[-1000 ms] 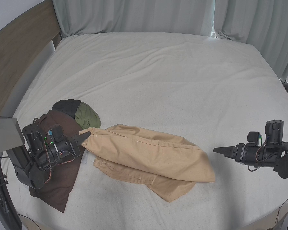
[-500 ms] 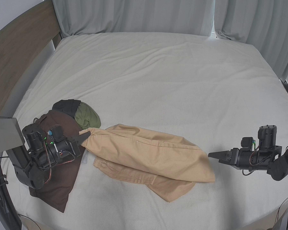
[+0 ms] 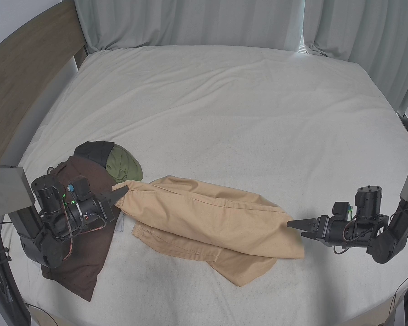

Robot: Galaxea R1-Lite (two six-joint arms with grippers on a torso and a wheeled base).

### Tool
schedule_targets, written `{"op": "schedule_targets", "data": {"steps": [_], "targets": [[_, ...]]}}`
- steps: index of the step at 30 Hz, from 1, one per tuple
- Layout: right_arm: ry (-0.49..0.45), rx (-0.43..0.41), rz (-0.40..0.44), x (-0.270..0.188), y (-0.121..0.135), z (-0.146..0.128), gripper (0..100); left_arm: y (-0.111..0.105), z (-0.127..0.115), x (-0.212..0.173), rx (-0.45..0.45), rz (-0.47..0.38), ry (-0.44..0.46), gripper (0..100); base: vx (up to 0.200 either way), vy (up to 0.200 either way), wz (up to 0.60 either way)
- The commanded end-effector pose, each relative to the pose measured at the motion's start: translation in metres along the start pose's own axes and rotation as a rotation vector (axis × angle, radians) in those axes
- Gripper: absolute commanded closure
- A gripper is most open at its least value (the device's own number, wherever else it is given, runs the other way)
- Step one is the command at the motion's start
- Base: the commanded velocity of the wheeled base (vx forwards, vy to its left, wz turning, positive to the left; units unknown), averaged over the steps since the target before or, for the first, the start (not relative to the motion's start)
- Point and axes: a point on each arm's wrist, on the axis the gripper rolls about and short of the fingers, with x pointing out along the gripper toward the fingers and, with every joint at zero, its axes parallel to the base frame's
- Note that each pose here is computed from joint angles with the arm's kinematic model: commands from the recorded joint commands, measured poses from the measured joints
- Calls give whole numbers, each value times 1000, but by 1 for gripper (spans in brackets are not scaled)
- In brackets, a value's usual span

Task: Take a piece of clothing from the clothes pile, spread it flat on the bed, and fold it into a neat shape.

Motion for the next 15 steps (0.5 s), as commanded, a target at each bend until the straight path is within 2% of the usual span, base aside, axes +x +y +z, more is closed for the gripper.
{"op": "schedule_targets", "data": {"steps": [1,8,15], "targets": [[34,9,-1,8,-4,-9,0,0,2,0,3,0,-6,100,0,0,0],[36,-2,25,12,0,-18,0,0,0,0,1,-1,-2,100,0,0,0],[18,32,70,4,13,-18,0,-1,0,0,1,-2,-1,100,0,0,0]]}}
